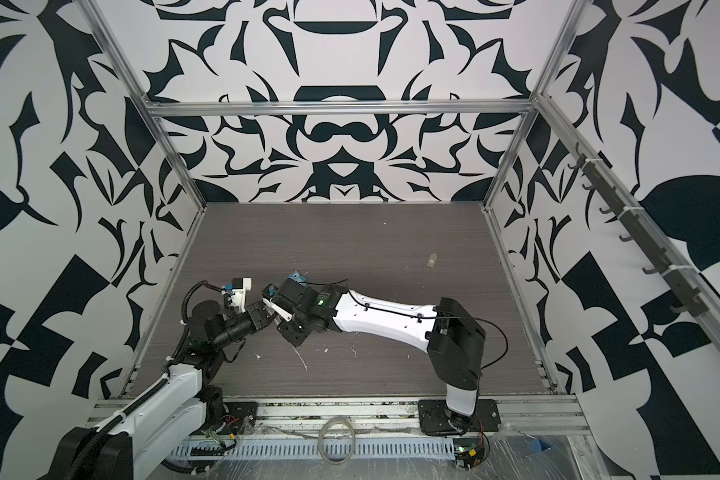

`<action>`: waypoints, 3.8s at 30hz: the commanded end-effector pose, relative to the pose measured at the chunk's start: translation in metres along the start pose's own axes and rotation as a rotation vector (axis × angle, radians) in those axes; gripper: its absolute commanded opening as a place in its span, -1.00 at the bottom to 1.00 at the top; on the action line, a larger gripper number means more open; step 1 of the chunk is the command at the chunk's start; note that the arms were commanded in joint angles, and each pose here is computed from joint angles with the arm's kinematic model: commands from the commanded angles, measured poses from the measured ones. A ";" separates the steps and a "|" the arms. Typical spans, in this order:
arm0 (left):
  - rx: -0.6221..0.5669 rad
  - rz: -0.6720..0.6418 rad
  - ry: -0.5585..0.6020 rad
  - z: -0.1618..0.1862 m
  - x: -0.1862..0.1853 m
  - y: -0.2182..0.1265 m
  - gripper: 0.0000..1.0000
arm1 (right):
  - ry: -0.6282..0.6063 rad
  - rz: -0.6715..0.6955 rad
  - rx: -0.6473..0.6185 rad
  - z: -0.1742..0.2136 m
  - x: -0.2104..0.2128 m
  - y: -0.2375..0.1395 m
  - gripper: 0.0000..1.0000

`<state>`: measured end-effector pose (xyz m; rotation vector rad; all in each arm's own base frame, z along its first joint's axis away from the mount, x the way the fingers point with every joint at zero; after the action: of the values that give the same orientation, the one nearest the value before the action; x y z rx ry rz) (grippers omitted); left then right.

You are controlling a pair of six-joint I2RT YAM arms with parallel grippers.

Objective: Load the batteries into the remote control
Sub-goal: 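Open the right gripper and lift it off the seated battery, then lower the right gripper fingers onto the batteries in the compartment, then press both batteries down into the compartment with the right gripper fingers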

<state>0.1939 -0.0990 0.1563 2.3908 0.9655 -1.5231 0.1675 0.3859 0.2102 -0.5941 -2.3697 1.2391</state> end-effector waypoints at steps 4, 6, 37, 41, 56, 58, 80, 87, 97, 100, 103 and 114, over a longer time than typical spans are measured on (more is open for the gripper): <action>0.025 0.046 0.022 0.004 -0.003 0.000 -1.00 | -0.092 0.023 -0.117 -0.012 0.004 -0.050 -0.06; 0.032 0.067 0.025 0.004 -0.006 -0.001 -1.00 | -0.157 0.029 -0.150 -0.007 0.006 -0.058 -0.07; 0.303 0.274 0.076 0.045 -0.047 0.023 -1.00 | -0.711 -0.173 -0.088 0.053 0.028 -0.089 -0.12; 0.328 0.297 0.073 0.049 -0.049 0.025 -1.00 | -0.728 -0.185 -0.059 0.057 0.029 -0.085 -0.11; 0.363 0.315 0.070 0.054 -0.054 0.030 -1.00 | -0.730 -0.170 -0.007 0.071 0.034 -0.067 -0.24; 0.362 0.318 0.070 0.053 -0.055 0.030 -1.00 | -0.732 -0.165 -0.003 0.072 0.035 -0.064 -0.25; 0.358 0.318 0.066 0.053 -0.055 0.029 -1.00 | -0.731 -0.109 0.010 0.068 0.035 -0.051 -0.41; 0.352 0.333 0.072 0.052 -0.058 0.028 -1.00 | -0.735 -0.095 0.012 0.068 0.035 -0.051 -0.43; 0.349 0.370 0.074 0.051 -0.063 0.026 -1.00 | -0.756 -0.069 0.027 0.069 0.033 -0.047 -0.46; 0.350 0.382 0.071 0.051 -0.064 0.027 -1.00 | -0.763 -0.056 0.019 0.068 0.033 -0.049 -0.49; 0.350 0.387 0.065 0.051 -0.063 0.027 -1.00 | -0.768 -0.046 0.008 0.067 0.032 -0.051 -0.53; 0.346 0.417 0.065 0.049 -0.068 0.026 -1.00 | -0.779 -0.003 0.012 0.068 0.030 -0.049 -0.54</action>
<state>0.1556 -0.1677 0.1624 2.6351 0.3423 -1.6715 0.0960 0.3298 0.2170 -0.0496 -2.9212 1.7035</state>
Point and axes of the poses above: each gripper's point midway between its finger pads, its own y axis out along the fingers, its own x axis along the line the jaws close on, z = x × y, the point moved 8 cm from there along -y, back along the fingers, and after that the axes turned 1 degree about y, right-handed, at the moved point
